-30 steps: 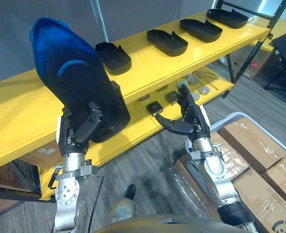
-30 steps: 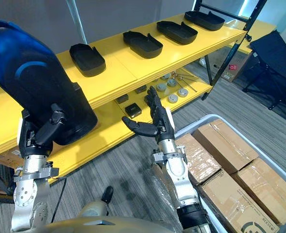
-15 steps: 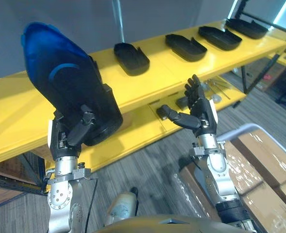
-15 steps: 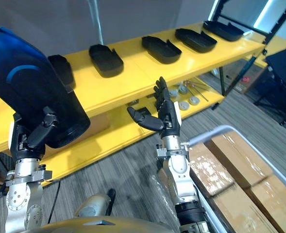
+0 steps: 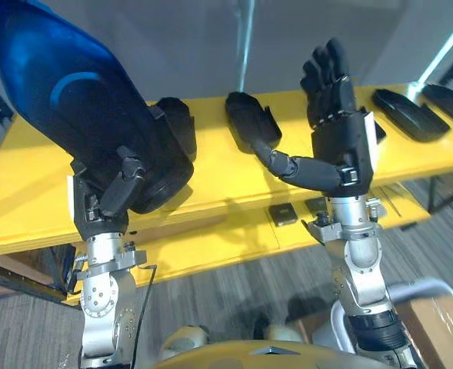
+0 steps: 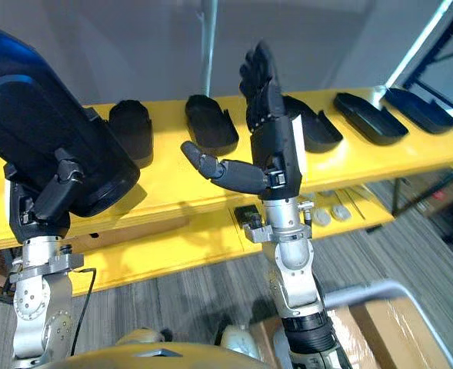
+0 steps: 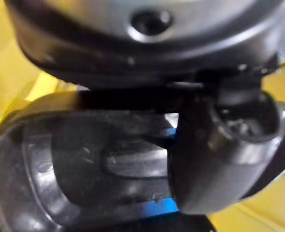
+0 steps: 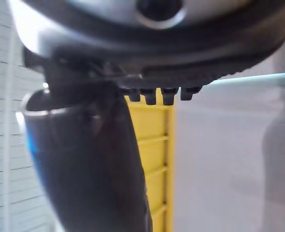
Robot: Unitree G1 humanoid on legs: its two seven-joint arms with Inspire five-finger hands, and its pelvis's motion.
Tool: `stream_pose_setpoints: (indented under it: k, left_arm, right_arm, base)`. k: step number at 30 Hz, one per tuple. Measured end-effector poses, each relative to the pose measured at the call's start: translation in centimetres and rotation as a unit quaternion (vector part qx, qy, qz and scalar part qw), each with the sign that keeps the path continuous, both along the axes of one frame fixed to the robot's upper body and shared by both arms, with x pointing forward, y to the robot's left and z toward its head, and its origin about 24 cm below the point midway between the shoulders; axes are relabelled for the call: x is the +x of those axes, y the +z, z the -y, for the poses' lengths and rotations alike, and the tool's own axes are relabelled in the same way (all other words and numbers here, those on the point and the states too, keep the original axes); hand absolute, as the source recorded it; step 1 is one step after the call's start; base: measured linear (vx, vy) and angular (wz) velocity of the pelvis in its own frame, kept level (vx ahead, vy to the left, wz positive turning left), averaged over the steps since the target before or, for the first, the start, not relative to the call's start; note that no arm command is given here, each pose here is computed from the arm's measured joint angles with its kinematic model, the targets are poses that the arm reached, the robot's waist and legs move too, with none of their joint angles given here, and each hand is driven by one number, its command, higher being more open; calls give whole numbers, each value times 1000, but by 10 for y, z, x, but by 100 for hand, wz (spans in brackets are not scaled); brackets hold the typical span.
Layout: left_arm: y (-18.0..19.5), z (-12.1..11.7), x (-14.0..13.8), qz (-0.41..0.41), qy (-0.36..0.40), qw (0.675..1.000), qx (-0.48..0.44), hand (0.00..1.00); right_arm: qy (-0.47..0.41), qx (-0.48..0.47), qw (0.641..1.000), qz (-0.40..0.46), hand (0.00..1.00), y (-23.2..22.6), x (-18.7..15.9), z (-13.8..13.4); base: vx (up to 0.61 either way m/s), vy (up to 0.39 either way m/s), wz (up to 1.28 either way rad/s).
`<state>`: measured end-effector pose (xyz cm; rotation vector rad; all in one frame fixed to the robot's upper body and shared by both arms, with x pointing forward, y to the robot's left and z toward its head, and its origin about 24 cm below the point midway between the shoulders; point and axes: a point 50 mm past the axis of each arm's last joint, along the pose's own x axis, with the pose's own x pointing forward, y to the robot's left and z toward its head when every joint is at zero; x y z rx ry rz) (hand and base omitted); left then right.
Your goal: Walk over and take three plastic housings, then place them on the shelf
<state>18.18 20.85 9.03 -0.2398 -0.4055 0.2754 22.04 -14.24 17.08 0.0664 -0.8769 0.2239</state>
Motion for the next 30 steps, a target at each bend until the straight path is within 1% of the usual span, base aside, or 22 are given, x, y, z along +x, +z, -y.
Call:
stream_pose_setpoints:
  k: [3,6,10,12,16,19,22,25,26,28,30]
  left_arm:
    - [1,1,-2,5,-2,1000,-3,0]
    - [11,2,-4,35,-13,999,3,0]
    - [15,5,-4,49,-25,998,9,0]
    - [13,7,-5,48,-31,998,-4,0]
    - [10,16,-3,42,-54,998,-14,0]
    - [1,17,-1,24,-58,998,-17,0]
    - [-14,16,0,-8,-53,998,-24,0]
    - [-16,14,3,-13,-52,998,-20,0]
    - [-13,12,5,-10,-57,998,-7,0]
    - [-18,3,0,-30,-44,999,3,0]
    - [-18,-5,-2,-30,-29,999,5,0]
  right_arm:
    - [-24,5,999,24,100,9,-3,10]
    - [-33,27,999,26,100,12,-2,19]
    - [-19,46,999,2,100,3,-5,20]
    - [-16,49,999,-14,100,-4,-6,19]
    - [-26,53,997,-55,100,-20,-7,25]
    - [-35,52,995,-73,100,-28,-3,30]
    - [-27,47,995,-86,100,-32,2,28]
    - [-8,62,994,-92,100,-35,7,24]
    - [-6,74,992,-100,100,-38,9,20]
    - [18,73,988,-131,100,-47,14,8]
    - [38,63,988,-132,100,-48,15,2]
  base:
    - [273,-142,29]
    - [151,-33,13]
    - [67,40,22]
    - [-6,38,47]
    - [-54,82,79]
    - [-86,221,51]
    - [-49,462,-2]
    - [-49,443,12]
    - [-18,333,21]
    - [-24,297,-13]
    - [-9,112,7]
